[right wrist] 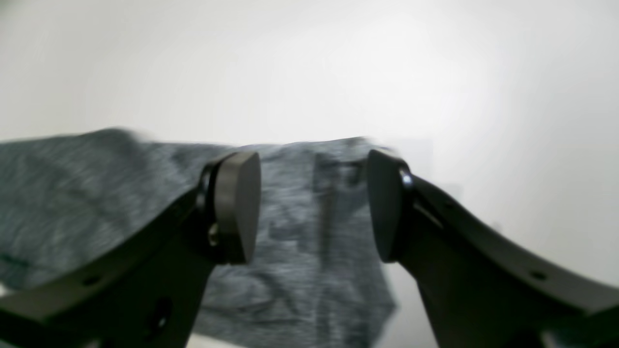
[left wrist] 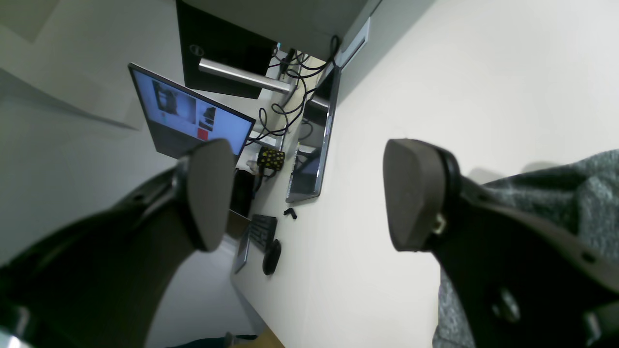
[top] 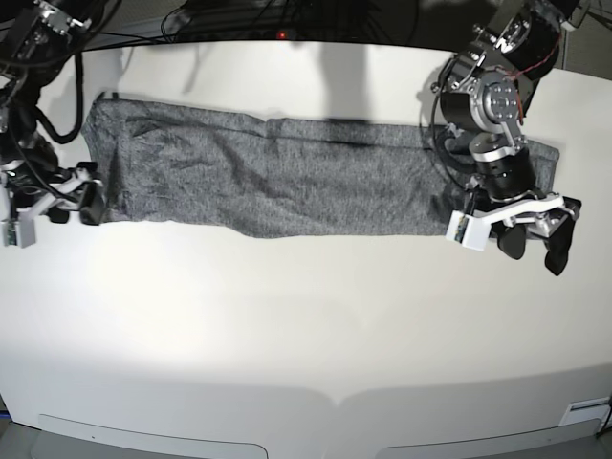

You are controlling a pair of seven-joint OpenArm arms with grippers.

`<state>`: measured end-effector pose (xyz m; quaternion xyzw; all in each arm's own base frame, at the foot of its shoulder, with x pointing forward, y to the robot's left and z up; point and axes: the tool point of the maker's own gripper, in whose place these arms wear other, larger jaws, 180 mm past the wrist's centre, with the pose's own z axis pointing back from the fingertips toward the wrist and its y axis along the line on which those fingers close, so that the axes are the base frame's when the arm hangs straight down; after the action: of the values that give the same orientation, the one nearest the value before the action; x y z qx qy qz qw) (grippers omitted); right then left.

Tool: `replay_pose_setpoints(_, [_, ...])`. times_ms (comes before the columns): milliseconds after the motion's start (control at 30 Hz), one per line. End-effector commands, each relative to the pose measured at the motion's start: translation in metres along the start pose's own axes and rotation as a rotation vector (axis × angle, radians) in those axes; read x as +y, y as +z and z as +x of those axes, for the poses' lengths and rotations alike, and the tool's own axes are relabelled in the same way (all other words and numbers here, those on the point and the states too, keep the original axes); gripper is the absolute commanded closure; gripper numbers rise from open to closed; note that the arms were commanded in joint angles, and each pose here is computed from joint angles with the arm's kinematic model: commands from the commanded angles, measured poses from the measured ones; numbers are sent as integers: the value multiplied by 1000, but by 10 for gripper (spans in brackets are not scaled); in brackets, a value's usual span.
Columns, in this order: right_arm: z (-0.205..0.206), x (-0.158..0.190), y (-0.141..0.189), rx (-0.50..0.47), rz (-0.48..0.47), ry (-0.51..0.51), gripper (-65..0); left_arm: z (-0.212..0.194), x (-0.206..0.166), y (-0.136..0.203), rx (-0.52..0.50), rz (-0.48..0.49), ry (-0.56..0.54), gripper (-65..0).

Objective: Fold the T-shirt properly
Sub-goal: 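Open both grippers and move them to the folded shirt's ends, then hold the folded shirt ends with both grippers, pulling it straight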

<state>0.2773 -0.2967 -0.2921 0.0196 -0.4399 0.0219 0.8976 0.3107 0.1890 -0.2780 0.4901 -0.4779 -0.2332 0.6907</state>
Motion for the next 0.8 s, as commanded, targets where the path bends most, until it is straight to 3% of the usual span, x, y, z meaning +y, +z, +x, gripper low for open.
replay_pose_setpoints(0, [19,-5,7,-59,-6,30,-352,8,15,-3,-32,54,20,-455])
replay_pose_setpoints(100, [23,-17,13,-64,-37,40,-352,8,12,-3,-31,38,-2,-455])
replay_pose_setpoints(233, [25,-25,17,-47,-56,66,-352,-2,-13,-10,20,-126,-50,-450])
replay_pose_setpoints(433, [23,-27,19,-34,-58,79,-352,-15,5,-43,111,-176,-24,-450])
replay_pose_setpoints(567, [12,-13,21,-58,10,62,-351,-23,2,-60,179,-330,27,-450])
replay_pose_setpoints(767, [-16,5,21,-71,45,-17,-351,-11,-15,-63,157,-663,191,-450])
